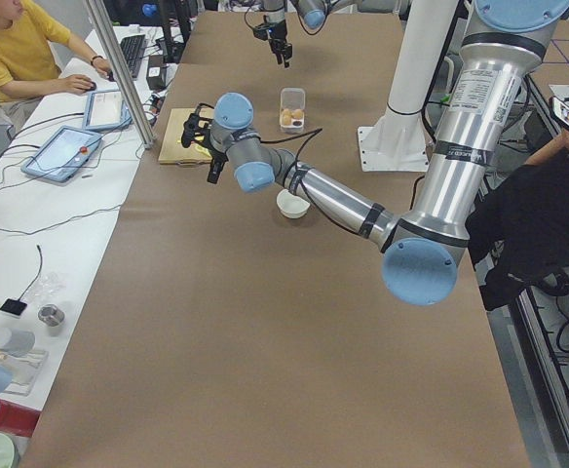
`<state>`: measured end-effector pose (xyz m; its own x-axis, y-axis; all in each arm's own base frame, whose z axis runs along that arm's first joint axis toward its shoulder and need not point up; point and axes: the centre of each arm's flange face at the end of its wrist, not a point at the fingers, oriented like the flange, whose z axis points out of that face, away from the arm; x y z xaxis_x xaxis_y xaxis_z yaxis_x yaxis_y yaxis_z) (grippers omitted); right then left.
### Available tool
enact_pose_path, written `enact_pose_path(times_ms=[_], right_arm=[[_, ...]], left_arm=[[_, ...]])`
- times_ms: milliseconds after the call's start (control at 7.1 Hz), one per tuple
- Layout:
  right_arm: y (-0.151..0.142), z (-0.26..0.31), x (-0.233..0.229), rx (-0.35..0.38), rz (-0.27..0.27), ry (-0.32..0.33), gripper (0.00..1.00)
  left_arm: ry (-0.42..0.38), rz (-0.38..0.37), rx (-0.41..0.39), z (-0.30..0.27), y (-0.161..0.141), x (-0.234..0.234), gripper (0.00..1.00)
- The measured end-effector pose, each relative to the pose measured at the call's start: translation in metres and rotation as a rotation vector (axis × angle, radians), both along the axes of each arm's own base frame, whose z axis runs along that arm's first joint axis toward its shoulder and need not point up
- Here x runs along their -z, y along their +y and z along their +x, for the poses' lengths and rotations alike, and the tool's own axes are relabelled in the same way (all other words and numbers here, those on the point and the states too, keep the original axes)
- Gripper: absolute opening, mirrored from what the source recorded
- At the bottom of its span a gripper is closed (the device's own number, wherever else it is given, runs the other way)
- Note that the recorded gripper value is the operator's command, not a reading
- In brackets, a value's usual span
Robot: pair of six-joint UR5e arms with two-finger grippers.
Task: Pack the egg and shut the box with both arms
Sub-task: 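Push the open clear lid down over the eggs with the right gripper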
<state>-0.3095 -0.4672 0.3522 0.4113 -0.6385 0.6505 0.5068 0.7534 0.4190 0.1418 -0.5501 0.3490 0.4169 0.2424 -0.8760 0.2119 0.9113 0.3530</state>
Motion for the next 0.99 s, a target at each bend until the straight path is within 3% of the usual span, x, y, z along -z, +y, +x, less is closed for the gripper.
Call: enact_pose_path(times_ms=[423, 987], right_arm=[[0.022, -0.062, 0.030, 0.099, 0.012, -0.004, 0.56], [0.028, -0.107, 0.064, 0.152, 0.019, -0.015, 0.57]], left_arm=[[-0.023, 0.022, -0.003, -0.013, 0.004, -0.014, 0.97], [-0.026, 0.019, -0.004, -0.013, 0.003, -0.017, 0.97]])
